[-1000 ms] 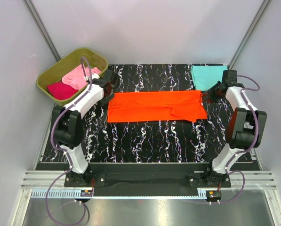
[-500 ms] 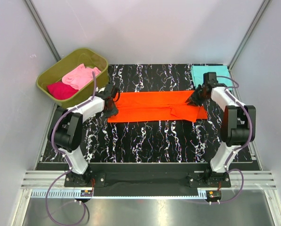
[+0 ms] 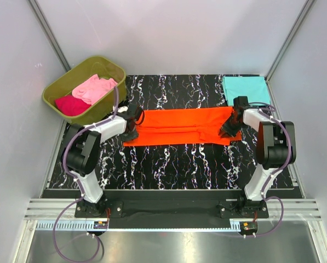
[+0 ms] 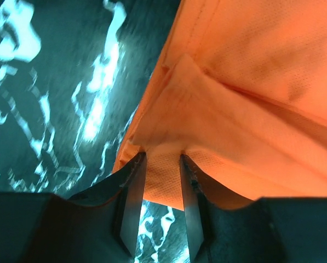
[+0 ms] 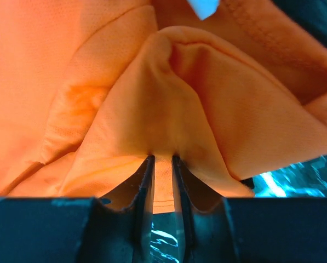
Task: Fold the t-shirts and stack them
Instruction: Fold the tshirt
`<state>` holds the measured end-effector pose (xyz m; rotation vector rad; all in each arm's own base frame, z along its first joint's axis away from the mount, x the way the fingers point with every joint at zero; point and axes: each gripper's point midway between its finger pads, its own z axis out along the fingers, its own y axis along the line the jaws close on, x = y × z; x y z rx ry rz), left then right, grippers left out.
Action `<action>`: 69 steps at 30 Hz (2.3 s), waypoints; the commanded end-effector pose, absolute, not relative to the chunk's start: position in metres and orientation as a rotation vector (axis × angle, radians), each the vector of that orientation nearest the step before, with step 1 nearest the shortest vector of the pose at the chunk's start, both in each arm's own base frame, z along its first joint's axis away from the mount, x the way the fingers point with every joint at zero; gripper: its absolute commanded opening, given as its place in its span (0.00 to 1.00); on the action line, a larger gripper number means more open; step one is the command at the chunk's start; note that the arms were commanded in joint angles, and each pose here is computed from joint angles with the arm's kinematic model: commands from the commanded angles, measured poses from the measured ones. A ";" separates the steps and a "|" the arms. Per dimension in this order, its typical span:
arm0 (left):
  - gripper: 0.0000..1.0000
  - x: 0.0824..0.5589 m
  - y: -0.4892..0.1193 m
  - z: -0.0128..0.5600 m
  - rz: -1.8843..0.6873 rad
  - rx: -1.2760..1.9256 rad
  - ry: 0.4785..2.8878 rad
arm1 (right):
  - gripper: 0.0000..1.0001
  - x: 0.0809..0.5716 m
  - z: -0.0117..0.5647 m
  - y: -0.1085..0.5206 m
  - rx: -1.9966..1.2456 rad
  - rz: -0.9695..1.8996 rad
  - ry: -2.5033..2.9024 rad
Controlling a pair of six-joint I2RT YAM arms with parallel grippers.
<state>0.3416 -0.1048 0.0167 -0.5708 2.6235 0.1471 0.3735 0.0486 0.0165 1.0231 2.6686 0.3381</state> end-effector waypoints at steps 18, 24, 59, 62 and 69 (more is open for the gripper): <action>0.39 0.341 -0.149 0.091 0.106 -0.394 2.537 | 0.28 0.363 0.073 0.055 0.936 0.423 2.603; 0.39 0.341 -0.133 0.054 0.211 -0.523 2.566 | 0.28 0.368 0.059 0.064 0.940 0.417 2.625; 0.55 0.338 -0.189 0.210 -0.582 0.178 2.328 | 0.51 0.315 0.076 0.045 1.142 0.285 2.521; 0.57 0.330 -0.205 0.212 -0.703 0.269 2.302 | 0.53 0.308 0.069 0.046 1.105 0.310 2.502; 0.57 0.313 -0.213 0.179 -0.778 0.358 2.378 | 0.57 0.298 0.049 0.040 1.058 0.307 2.465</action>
